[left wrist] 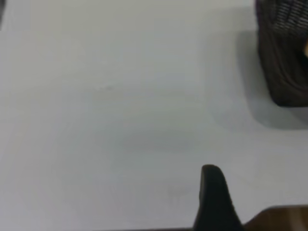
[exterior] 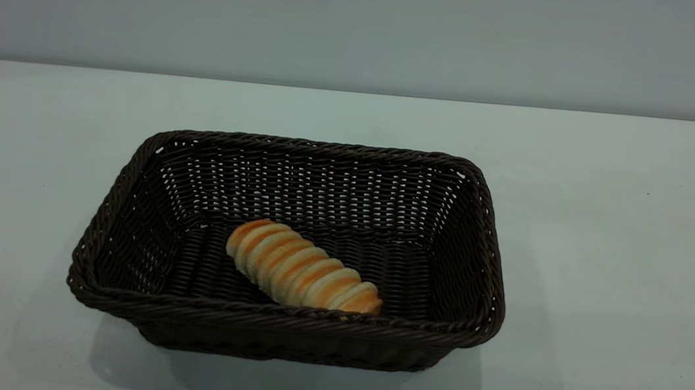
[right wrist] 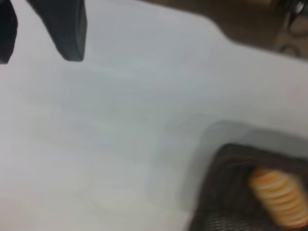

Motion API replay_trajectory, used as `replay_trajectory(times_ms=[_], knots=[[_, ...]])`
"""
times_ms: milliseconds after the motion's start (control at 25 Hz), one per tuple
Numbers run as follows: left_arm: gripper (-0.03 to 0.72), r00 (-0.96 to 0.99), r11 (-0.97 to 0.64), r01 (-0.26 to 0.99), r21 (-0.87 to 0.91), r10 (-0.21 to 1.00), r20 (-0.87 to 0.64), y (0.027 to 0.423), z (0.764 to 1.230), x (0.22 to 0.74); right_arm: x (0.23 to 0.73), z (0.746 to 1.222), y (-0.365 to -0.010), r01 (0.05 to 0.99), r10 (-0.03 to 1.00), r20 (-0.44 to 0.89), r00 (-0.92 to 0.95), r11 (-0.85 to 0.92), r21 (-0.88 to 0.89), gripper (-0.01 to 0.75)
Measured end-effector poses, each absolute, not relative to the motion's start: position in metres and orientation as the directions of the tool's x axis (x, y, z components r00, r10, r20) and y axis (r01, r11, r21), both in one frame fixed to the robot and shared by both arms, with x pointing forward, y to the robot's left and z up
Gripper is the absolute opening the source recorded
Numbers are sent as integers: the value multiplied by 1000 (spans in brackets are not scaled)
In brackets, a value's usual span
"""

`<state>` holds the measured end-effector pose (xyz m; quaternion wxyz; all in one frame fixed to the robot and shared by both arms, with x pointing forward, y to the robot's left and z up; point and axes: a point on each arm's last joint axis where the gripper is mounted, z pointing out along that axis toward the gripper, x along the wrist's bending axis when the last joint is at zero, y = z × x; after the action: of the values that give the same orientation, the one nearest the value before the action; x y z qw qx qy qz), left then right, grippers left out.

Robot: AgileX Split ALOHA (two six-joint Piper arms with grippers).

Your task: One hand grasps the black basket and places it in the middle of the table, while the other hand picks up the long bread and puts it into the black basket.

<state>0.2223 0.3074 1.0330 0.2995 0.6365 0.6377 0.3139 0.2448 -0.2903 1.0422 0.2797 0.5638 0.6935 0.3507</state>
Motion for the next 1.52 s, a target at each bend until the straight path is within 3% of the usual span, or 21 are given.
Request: replay_trajectory(times_ms=[200, 1520], knots=[[544, -48, 16, 625, 781, 999, 18, 307, 1033, 222, 245, 1042, -291, 593, 990, 7, -140, 77, 802, 237], [544, -46, 13, 626, 780, 999, 20, 307, 1033, 222, 245, 1042, -291, 593, 990, 8, -140, 77, 802, 238]])
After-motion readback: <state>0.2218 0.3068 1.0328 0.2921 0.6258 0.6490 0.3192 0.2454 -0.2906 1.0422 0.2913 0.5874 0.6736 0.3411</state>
